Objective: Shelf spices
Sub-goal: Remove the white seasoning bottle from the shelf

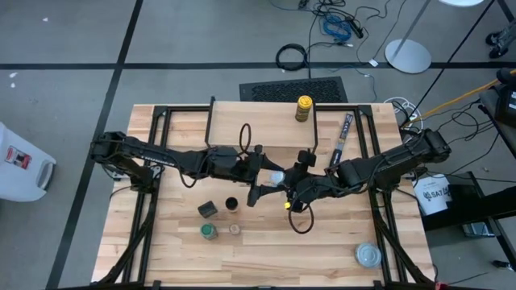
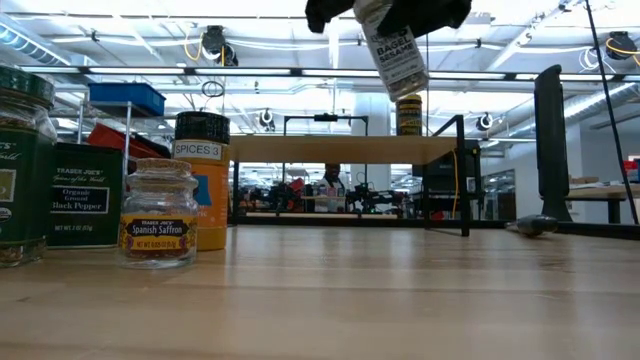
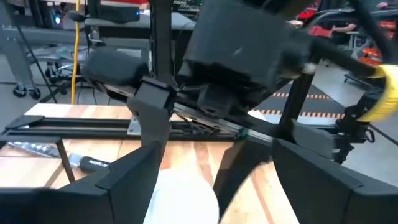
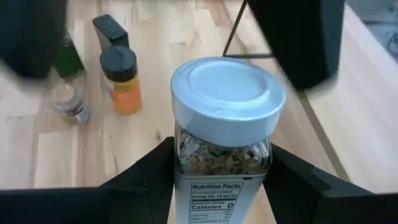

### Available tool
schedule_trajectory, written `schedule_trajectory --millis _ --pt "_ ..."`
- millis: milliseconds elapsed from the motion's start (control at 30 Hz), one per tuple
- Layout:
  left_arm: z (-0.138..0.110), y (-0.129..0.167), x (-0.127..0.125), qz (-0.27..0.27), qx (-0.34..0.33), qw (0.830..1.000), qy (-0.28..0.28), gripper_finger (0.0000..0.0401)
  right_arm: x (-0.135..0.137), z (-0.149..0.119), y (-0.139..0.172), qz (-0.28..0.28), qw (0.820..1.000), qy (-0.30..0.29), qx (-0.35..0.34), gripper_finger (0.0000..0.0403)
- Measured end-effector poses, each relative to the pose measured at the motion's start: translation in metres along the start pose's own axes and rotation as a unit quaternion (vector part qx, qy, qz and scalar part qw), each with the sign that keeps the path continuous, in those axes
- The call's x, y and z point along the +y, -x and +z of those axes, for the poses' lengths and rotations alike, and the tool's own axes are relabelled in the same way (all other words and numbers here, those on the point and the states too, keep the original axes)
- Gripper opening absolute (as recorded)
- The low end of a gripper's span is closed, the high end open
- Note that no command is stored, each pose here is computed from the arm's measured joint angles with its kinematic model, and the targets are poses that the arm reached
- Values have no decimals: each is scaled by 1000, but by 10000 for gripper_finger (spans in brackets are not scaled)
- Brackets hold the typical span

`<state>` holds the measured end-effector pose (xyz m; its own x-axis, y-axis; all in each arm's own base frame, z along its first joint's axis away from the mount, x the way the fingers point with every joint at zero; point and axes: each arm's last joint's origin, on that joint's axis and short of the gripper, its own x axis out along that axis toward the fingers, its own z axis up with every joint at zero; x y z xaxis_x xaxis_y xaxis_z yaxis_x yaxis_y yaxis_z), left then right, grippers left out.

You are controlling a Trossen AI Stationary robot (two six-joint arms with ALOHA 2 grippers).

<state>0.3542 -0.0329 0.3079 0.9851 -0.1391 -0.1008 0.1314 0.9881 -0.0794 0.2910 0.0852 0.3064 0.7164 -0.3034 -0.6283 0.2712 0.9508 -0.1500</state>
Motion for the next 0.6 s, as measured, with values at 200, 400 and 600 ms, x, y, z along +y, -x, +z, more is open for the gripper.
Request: schedule_trajectory --millis 200,400,600 --pt "14 18 0 27 4 1000 -5 317 -7 -6 28 25 999 -17 15 190" --pt "22 35 -2 53 26 998 -15 317 -6 -18 66 53 998 -30 21 193" --pt "26 43 -9 58 31 997 -31 317 10 -36 90 41 999 -26 18 194"
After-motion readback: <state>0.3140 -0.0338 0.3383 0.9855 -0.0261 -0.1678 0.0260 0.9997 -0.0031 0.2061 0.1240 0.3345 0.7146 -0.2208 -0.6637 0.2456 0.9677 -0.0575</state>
